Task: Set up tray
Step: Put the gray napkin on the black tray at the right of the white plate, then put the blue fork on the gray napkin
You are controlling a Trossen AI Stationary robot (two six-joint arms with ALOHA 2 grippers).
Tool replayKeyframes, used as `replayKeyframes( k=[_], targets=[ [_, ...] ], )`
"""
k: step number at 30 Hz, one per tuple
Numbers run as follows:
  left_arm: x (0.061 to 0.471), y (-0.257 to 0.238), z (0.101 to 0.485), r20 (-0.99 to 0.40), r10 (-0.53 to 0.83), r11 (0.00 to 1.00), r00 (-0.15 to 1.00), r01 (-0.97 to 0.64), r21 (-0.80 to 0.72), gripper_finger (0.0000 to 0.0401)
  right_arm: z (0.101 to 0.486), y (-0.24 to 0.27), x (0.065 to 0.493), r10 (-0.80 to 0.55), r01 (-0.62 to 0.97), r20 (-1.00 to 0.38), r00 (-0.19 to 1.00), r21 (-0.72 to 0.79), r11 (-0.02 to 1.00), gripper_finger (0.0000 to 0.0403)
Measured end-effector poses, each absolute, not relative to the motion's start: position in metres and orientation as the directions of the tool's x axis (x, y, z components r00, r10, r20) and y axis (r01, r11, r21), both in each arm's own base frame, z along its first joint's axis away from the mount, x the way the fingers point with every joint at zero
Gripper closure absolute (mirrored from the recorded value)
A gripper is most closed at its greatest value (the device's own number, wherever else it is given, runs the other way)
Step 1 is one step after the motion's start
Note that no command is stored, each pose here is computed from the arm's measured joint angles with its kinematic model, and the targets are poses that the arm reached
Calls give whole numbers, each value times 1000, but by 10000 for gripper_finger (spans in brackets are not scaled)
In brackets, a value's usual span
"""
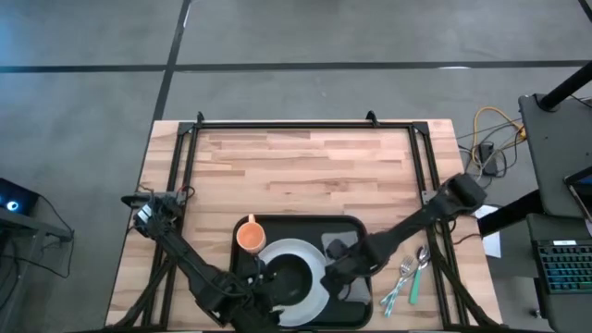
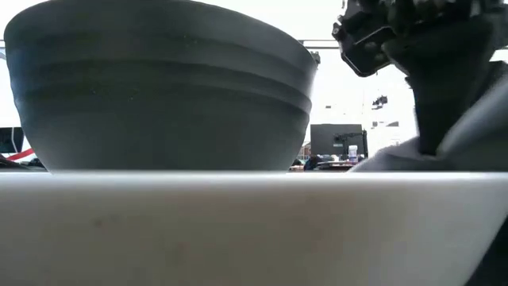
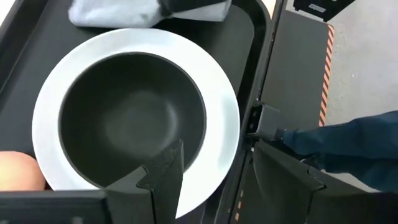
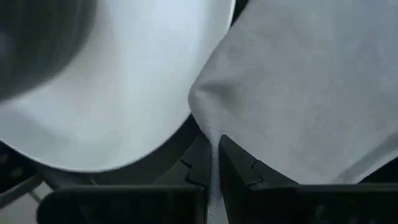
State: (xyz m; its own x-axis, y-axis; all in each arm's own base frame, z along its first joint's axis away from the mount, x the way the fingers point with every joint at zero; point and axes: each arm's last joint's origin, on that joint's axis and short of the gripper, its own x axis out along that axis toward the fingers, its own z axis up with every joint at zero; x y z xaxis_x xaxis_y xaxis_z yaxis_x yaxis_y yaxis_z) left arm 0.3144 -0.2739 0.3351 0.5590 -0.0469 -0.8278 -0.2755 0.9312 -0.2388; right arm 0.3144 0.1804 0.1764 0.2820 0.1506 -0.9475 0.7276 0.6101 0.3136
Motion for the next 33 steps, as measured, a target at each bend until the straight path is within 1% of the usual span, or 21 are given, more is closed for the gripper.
replayKeyframes(
  k=[2,7,13,17,20,27,31,33],
  targets=[
    [311,-278,335,-824,-44,931,565,-277,-240,227,173,183,315,155,741,-954,258,298,601,390],
    [303,-287,336,-806,-25,925,592,-293,-244,227,163,181,312,113,792,-974,196,226,567,390],
    [293,-297,334,-795,-14,919,606,-306,-249,227,165,181,312,124,792,-969,212,245,559,390],
    [288,-301,332,-795,-10,915,607,-315,-252,227,172,185,315,140,768,-962,236,273,579,384],
    [287,-302,330,-790,4,916,614,-319,-243,227,177,188,319,158,746,-951,266,307,591,357],
    [286,-303,329,-789,10,916,615,-321,-239,227,179,189,319,161,741,-949,272,314,594,262],
    [283,-305,329,-778,23,918,628,-322,-233,227,197,190,314,166,694,-945,283,321,645,228],
    [282,-306,330,-770,33,914,637,-331,-234,227,209,188,306,135,659,-955,264,281,698,220]
  ],
)
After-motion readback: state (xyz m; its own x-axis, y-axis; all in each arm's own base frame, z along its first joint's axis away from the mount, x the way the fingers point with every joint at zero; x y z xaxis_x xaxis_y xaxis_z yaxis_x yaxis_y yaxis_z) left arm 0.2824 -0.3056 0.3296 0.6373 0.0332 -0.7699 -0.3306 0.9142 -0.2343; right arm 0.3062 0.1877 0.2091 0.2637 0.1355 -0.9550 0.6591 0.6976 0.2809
